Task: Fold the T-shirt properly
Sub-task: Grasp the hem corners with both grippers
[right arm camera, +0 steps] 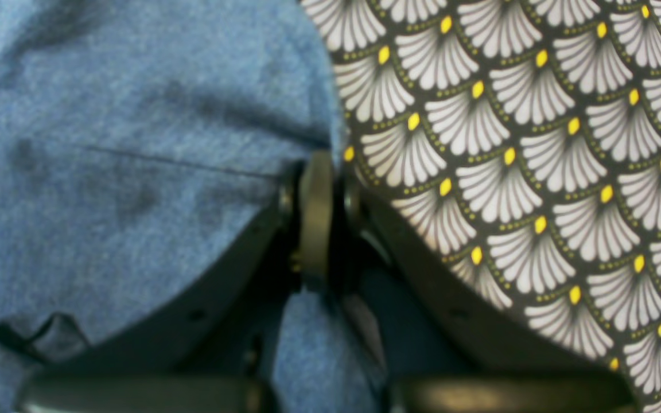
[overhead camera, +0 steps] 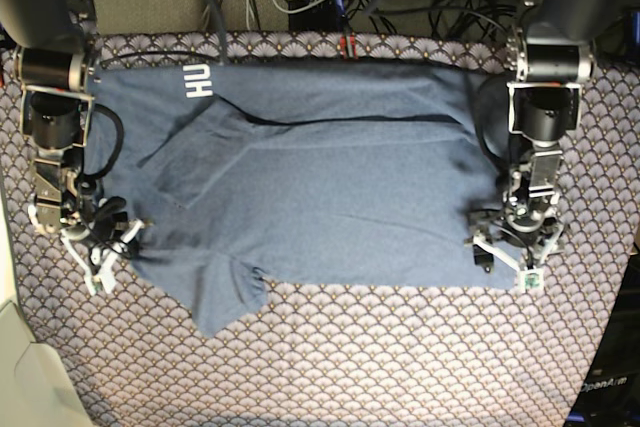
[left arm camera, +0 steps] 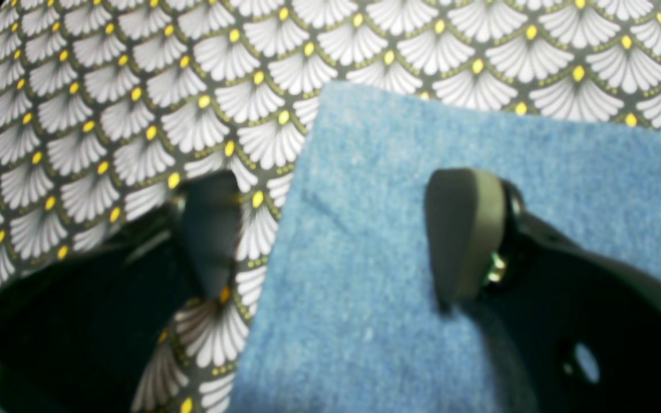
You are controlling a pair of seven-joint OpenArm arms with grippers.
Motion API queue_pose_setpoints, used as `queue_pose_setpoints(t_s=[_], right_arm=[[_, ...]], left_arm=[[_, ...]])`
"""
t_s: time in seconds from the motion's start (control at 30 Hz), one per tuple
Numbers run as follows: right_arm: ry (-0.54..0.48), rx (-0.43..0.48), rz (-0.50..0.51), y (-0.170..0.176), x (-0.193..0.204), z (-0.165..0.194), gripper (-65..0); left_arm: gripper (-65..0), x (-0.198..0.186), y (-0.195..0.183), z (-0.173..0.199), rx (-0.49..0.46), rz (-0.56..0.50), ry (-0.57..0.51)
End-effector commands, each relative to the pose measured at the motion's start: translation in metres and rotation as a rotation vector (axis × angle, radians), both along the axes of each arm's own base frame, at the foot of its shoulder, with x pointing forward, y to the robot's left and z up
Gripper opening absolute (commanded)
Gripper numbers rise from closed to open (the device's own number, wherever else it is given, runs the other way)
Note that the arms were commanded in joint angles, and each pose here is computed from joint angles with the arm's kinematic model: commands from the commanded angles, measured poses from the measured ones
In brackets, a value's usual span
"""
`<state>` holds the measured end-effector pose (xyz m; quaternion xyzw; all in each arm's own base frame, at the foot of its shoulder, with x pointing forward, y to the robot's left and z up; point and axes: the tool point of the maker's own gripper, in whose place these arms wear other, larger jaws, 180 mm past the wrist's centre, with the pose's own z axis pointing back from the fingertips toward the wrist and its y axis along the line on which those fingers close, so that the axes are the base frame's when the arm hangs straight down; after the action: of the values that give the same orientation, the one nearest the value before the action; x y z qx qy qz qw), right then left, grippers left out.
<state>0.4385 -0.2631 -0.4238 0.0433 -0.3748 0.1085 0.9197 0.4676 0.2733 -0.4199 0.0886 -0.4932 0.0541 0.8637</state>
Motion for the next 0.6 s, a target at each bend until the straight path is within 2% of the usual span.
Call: queue_pose_setpoints(t_s=[0.0, 0.13, 0.23, 0.37, 0.53, 0.57], right_arm=[[-0.016, -0.016, 0.005, -0.007, 0.007, 0.012, -65.0], [-0.016, -0.016, 0.005, -0.007, 0.007, 0.012, -65.0], [-0.016, -0.016, 0.005, -0.007, 0.007, 0.012, -65.0], [-0.014, -0.024, 0.001, -0.012, 0.007, 0.013, -65.0], [-0.014, -0.028, -0.002, -0.015, 0.006, 0.013, -65.0], [-0.014, -0.028, -0.002, -0.015, 0.006, 0.013, -65.0]], left_arm=[[-15.4, 0.011, -0.001, 0.013, 0.004, -0.002, -0.022], [-15.8, 0.01, -0.005, 0.01, -0.003, -0.006, -0.019], [-22.1, 0.008, -0.005, 0.007, -0.003, -0.005, -0.013], [-39.2, 0.003, -0.006, 0.001, -0.004, -0.006, 0.001], [-64.4, -0.003, -0.006, -0.005, -0.004, -0.006, 0.013], [-65.0, -0.007, -0.006, -0.009, -0.005, -0.005, 0.022]])
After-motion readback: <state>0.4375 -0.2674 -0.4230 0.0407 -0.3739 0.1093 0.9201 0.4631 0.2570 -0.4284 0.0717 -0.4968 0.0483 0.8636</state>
